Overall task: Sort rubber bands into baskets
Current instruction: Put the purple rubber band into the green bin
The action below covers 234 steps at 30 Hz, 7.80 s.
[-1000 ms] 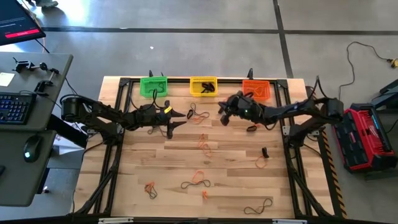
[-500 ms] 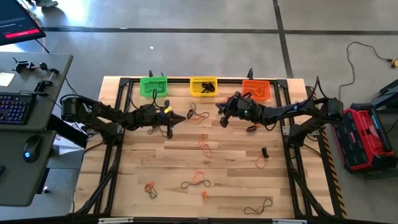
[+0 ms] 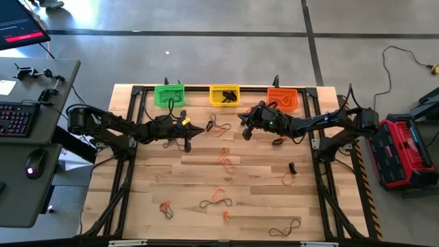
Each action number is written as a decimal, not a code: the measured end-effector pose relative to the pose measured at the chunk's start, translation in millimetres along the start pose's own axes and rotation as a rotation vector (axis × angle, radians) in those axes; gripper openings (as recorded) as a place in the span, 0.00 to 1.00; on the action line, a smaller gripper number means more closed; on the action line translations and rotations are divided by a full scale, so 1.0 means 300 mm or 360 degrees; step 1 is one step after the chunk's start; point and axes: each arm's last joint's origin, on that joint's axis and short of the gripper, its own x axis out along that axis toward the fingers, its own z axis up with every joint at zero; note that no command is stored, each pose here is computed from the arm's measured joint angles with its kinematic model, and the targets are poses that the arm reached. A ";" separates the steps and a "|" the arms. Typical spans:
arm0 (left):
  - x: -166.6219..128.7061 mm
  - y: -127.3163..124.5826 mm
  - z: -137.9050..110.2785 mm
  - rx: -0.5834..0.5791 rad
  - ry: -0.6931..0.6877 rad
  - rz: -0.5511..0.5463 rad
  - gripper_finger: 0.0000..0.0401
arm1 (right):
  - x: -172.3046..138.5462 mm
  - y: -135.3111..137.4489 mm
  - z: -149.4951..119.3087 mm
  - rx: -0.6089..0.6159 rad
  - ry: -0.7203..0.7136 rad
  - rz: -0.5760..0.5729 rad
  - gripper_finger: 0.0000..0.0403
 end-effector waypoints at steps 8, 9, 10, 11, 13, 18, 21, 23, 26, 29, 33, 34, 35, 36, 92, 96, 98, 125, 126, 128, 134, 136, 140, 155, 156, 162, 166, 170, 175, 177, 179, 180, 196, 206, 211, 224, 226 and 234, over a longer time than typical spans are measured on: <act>0.008 0.040 0.069 -0.0011 0.0210 0.0049 0.00 | -0.001 0.006 -0.007 -0.0012 0.0034 0.0008 0.00; 0.006 0.046 0.087 0.0001 0.0246 0.0054 0.00 | -0.002 0.009 -0.007 -0.0018 0.0033 0.0014 0.00; 0.002 0.053 0.105 0.0014 0.0280 0.0058 0.00 | -0.003 0.014 -0.007 -0.0025 0.0032 0.0021 0.00; -0.002 0.059 0.123 0.0022 0.0304 0.0064 0.00 | -0.004 0.018 -0.008 -0.0029 0.0032 0.0027 0.00; -0.013 0.073 0.158 0.0036 0.0355 0.0079 0.00 | -0.006 0.025 -0.008 -0.0035 0.0031 0.0039 0.00; -0.057 0.106 0.221 0.0064 0.0505 0.0112 0.00 | -0.009 0.040 -0.008 -0.0044 0.0030 0.0064 0.00; -0.083 0.127 0.248 0.0052 0.0572 0.0183 0.00 | -0.011 0.049 -0.009 -0.0049 0.0029 0.0078 0.00; -0.097 0.145 0.257 0.0039 0.0630 0.0244 0.00 | -0.012 0.052 -0.009 -0.0051 0.0029 0.0082 0.00; -0.114 0.177 0.262 0.0009 0.0726 0.0322 0.00 | -0.013 0.054 -0.009 -0.0052 0.0028 0.0086 0.00; -0.130 0.209 0.259 -0.0032 0.0804 0.0383 0.00 | -0.013 0.054 -0.009 -0.0044 0.0029 0.0086 0.00; -0.152 0.252 0.241 -0.0172 0.0874 0.0505 0.00 | -0.013 0.054 -0.009 -0.0041 0.0029 0.0086 0.00; -0.157 0.264 0.237 -0.0209 0.0887 0.0538 0.00 | -0.013 0.054 -0.009 -0.0041 0.0029 0.0086 0.00; -0.163 0.274 0.233 -0.0246 0.0899 0.0567 0.00 | -0.013 0.054 -0.009 -0.0042 0.0029 0.0086 0.00; -0.168 0.284 0.229 -0.0268 0.0909 0.0593 0.00 | -0.013 0.054 -0.009 -0.0041 0.0029 0.0086 0.00; 0.033 -0.053 -0.011 0.0352 0.1678 -0.0184 0.28 | -0.013 0.054 -0.010 -0.0042 0.0034 0.0085 0.00; 0.045 -0.055 -0.029 0.0341 0.1714 -0.0209 0.26 | -0.013 0.054 -0.010 -0.0046 0.0035 0.0085 0.00; 0.046 -0.057 -0.031 0.0349 0.1715 -0.0236 0.23 | -0.013 0.054 -0.011 -0.0048 0.0038 0.0085 0.00; 0.037 -0.054 0.208 0.0344 0.1439 -0.0014 0.00 | -0.013 0.054 -0.011 -0.0043 0.0040 0.0085 0.00; 0.028 -0.047 0.224 0.0325 0.1417 -0.0003 0.00 | -0.013 0.054 -0.011 -0.0043 0.0040 0.0085 0.00; 0.011 -0.030 0.258 0.0286 0.1354 0.0033 0.00 | -0.013 0.054 -0.011 -0.0044 0.0040 0.0085 0.00; -0.048 0.032 0.323 0.0213 0.1221 0.0238 0.00 | -0.013 0.054 -0.011 -0.0054 0.0040 0.0085 0.00; -0.068 0.056 0.339 0.0188 0.1183 0.0347 0.00 | -0.013 0.054 -0.011 -0.0055 0.0040 0.0085 0.00; -0.102 0.099 0.364 0.0121 0.1113 0.0550 0.00 | -0.013 0.054 -0.011 -0.0055 0.0040 0.0085 0.00; -0.149 0.305 0.399 -0.0054 0.0913 0.0942 0.00 | -0.013 0.054 -0.011 -0.0054 0.0039 0.0084 0.00; -0.156 0.321 0.405 -0.0065 0.0919 0.0964 0.00 | -0.013 0.054 -0.011 -0.0055 0.0039 0.0084 0.00; -0.175 0.412 0.463 -0.0109 0.0971 0.1020 0.00 | -0.013 0.054 -0.009 -0.0053 0.0033 0.0084 0.00; -0.164 0.479 0.483 -0.0157 0.1068 0.1040 0.00 | -0.013 0.054 -0.009 -0.0053 0.0032 0.0084 0.00; -0.138 0.536 0.471 -0.0199 0.1191 0.1023 0.00 | -0.013 0.053 -0.008 -0.0053 0.0026 0.0084 0.00; -0.106 0.587 0.414 -0.0257 0.1333 0.1026 0.00 | -0.013 0.053 -0.007 -0.0058 0.0023 0.0084 0.00; -0.098 0.601 0.387 -0.0281 0.1403 0.1019 0.00 | -0.012 0.053 -0.007 -0.0081 0.0022 0.0084 0.00; -0.092 0.615 0.359 -0.0308 0.1480 0.1011 0.00 | -0.013 0.053 -0.007 -0.0092 0.0022 0.0084 0.00; -0.090 0.622 0.348 -0.0320 0.1503 0.1012 0.00 | -0.013 0.053 -0.007 -0.0093 0.0021 0.0084 0.00; -0.057 0.693 0.172 -0.0557 0.1730 0.0851 0.00 | -0.013 0.053 -0.007 -0.0092 0.0020 0.0084 0.00; -0.019 0.715 0.085 -0.0670 0.1828 0.0789 0.00 | -0.013 0.053 -0.007 -0.0092 0.0021 0.0084 0.00; -0.019 0.727 0.069 -0.0689 0.1839 0.0795 0.00 | -0.012 0.053 -0.007 -0.0092 0.0021 0.0084 0.00; -0.017 0.729 0.070 -0.0664 0.1830 0.0786 0.00 | -0.012 0.053 -0.007 -0.0092 0.0021 0.0084 0.00; -0.016 0.731 0.070 -0.0660 0.1822 0.0789 0.00 | -0.012 0.053 -0.007 -0.0092 0.0021 0.0084 0.00; -0.028 0.745 0.067 -0.0666 0.1817 0.0800 0.00 | -0.013 0.053 -0.007 -0.0092 0.0021 0.0084 0.00</act>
